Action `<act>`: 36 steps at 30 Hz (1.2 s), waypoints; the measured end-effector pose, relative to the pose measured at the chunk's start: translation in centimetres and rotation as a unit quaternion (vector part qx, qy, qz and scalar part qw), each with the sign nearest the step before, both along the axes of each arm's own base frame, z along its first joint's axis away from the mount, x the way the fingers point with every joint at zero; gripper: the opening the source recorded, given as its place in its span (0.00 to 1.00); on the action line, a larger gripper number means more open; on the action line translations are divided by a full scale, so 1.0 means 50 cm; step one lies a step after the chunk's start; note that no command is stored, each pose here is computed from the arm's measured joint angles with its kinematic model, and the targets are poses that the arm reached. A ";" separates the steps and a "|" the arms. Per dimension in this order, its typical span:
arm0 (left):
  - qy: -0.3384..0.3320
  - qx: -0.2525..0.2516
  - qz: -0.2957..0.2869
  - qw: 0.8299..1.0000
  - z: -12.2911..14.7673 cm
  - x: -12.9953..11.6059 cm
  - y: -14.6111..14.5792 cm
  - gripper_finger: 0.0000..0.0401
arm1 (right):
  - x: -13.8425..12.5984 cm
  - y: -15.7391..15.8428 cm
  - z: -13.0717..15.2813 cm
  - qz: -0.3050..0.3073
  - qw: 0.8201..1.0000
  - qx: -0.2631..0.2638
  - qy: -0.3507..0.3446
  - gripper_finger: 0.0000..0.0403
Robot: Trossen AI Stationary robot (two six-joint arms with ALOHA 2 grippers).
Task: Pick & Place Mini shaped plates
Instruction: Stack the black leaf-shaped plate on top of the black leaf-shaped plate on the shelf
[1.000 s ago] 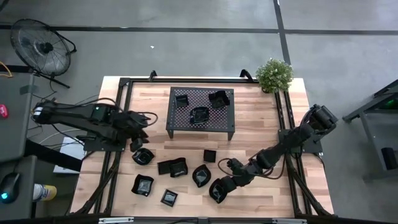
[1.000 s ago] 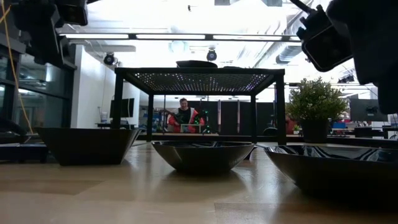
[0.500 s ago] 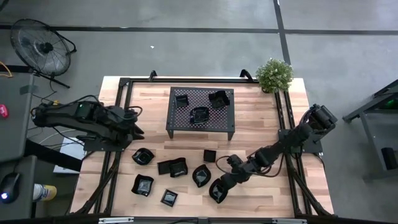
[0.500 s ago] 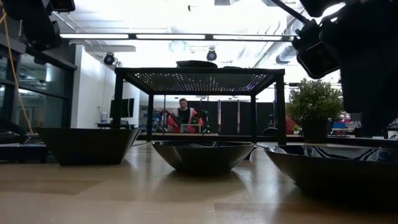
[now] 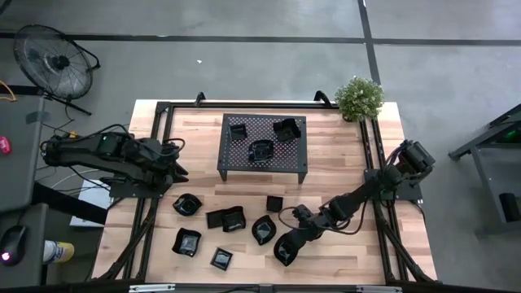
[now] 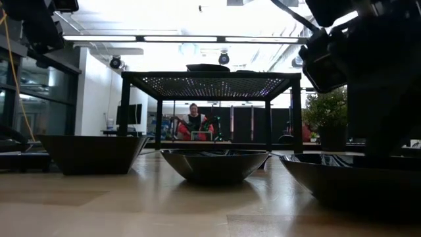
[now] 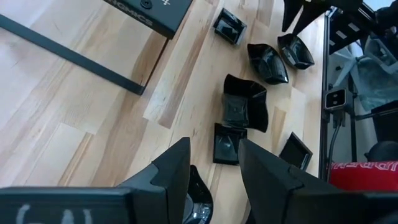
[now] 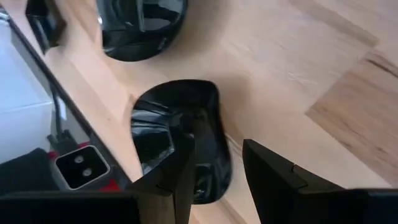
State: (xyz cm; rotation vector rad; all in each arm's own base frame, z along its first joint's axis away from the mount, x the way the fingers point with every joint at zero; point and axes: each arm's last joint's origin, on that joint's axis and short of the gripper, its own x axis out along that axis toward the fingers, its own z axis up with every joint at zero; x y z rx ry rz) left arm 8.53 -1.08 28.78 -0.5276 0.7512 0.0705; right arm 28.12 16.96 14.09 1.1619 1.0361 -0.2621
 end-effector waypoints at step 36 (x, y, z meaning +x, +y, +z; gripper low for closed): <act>0.000 -0.001 0.000 1.000 0.000 0.000 0.000 0.34 | 0.006 0.015 -0.015 0.035 0.999 -0.005 -0.022 0.10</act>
